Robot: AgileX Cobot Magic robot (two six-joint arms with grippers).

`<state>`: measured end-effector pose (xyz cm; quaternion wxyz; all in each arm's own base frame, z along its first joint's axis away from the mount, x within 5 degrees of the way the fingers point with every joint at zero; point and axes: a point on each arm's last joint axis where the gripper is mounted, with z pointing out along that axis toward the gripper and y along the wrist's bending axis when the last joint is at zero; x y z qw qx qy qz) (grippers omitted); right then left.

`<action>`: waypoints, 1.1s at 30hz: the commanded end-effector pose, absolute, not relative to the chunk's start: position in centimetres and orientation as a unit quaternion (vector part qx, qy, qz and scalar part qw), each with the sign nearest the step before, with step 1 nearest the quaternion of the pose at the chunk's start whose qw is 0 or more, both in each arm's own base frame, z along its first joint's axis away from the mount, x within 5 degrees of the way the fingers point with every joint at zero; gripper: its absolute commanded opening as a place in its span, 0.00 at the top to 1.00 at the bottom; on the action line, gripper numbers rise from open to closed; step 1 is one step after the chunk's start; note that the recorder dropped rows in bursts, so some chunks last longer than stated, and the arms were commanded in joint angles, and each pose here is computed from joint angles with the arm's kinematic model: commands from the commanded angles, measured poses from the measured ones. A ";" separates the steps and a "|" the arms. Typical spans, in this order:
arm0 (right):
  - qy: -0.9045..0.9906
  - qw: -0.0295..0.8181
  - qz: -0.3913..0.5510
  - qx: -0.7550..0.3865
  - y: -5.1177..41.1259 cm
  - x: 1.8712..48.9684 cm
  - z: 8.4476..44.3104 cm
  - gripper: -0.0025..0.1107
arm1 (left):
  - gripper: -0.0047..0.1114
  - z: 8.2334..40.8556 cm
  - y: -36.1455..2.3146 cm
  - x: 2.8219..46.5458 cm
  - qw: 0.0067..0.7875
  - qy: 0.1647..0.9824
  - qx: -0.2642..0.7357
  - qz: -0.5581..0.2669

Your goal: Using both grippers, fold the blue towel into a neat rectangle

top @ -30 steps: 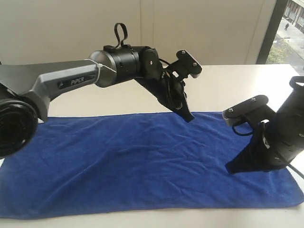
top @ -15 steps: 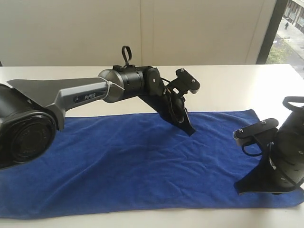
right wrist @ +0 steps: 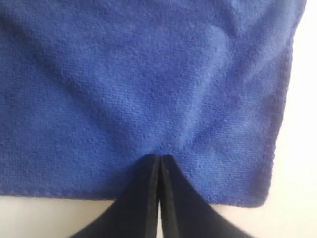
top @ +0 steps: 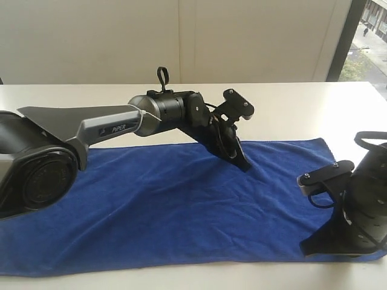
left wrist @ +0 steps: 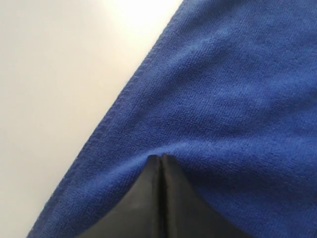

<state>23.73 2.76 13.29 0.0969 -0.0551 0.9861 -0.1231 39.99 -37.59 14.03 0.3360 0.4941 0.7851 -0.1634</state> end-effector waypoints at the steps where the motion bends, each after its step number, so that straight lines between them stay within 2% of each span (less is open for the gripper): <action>1: 0.987 0.086 -0.126 -0.043 2.4 23.2 12.9 0.98 | 0.96 12.4 -37.6 39.7 0.309 0.791 0.503 -0.162; 5: 0.985 0.100 -0.136 -0.045 2.2 23.4 13.3 0.98 | 0.96 13.1 -37.5 39.4 0.300 0.791 0.508 -0.165; 13: 0.963 0.236 -0.129 -0.025 2.2 24.8 19.3 0.98 | 0.96 21.2 -36.3 38.4 0.330 0.760 0.540 -0.150; 17: 0.948 0.295 -0.115 -0.036 2.9 27.3 21.4 0.98 | 0.96 23.7 -32.3 38.7 0.270 0.802 0.525 -0.087; 18: 0.944 0.305 -0.121 -0.035 2.7 28.4 22.0 0.98 | 0.96 24.0 -30.0 39.4 0.240 0.828 0.500 -0.075; 24: 0.947 0.297 -0.119 -0.010 -0.3 31.3 22.9 0.98 | 0.96 25.2 -21.3 40.0 0.183 0.888 0.417 -0.061; 29: 0.961 0.272 -0.041 -0.008 -2.1 33.1 22.6 0.98 | 0.96 24.5 -15.2 38.3 0.165 0.920 0.351 -0.052; 33: 0.973 0.228 0.010 -0.019 -2.9 34.6 20.8 0.98 | 0.96 23.1 -11.6 36.3 0.166 0.943 0.285 -0.047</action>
